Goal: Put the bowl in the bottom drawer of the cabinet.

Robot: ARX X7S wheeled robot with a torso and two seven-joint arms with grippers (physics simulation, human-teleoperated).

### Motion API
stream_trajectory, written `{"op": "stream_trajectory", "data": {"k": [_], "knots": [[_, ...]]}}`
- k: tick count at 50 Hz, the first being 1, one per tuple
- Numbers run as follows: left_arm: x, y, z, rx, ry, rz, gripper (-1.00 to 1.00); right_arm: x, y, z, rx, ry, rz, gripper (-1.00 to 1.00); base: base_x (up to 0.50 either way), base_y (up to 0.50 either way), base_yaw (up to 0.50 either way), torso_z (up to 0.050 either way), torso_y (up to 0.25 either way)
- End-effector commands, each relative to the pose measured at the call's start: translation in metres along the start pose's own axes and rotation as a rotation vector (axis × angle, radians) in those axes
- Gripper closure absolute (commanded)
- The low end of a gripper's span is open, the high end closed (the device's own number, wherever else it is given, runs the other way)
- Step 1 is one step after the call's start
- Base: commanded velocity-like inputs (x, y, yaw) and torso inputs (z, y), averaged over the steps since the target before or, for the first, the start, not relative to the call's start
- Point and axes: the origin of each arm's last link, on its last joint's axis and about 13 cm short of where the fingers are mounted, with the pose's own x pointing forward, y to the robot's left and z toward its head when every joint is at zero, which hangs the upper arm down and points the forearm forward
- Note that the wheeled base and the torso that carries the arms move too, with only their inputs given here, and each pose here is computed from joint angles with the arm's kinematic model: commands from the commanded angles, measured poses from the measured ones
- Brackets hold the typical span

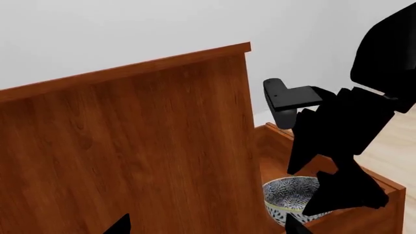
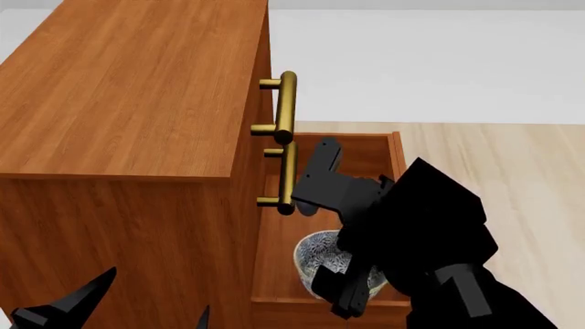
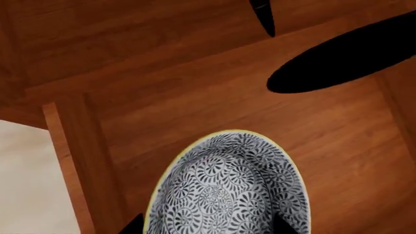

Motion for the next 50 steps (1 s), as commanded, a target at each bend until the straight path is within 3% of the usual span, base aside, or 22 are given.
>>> {"op": "stream_trajectory", "data": {"k": [1, 50], "knots": [[-0.001, 0.0, 0.0, 0.0, -0.001, 0.0, -1.0, 0.006, 0.004, -0.002, 0.042, -0.033, 0.07, -1.0, 0.0, 0.0, 0.0, 0.0, 0.0], [0.0, 0.0, 0.0, 0.001, 0.003, -0.003, -1.0, -0.012, -0.006, 0.027, -0.076, -0.089, 0.044, -1.0, 0.0, 0.0, 0.0, 0.0, 0.0]]}}
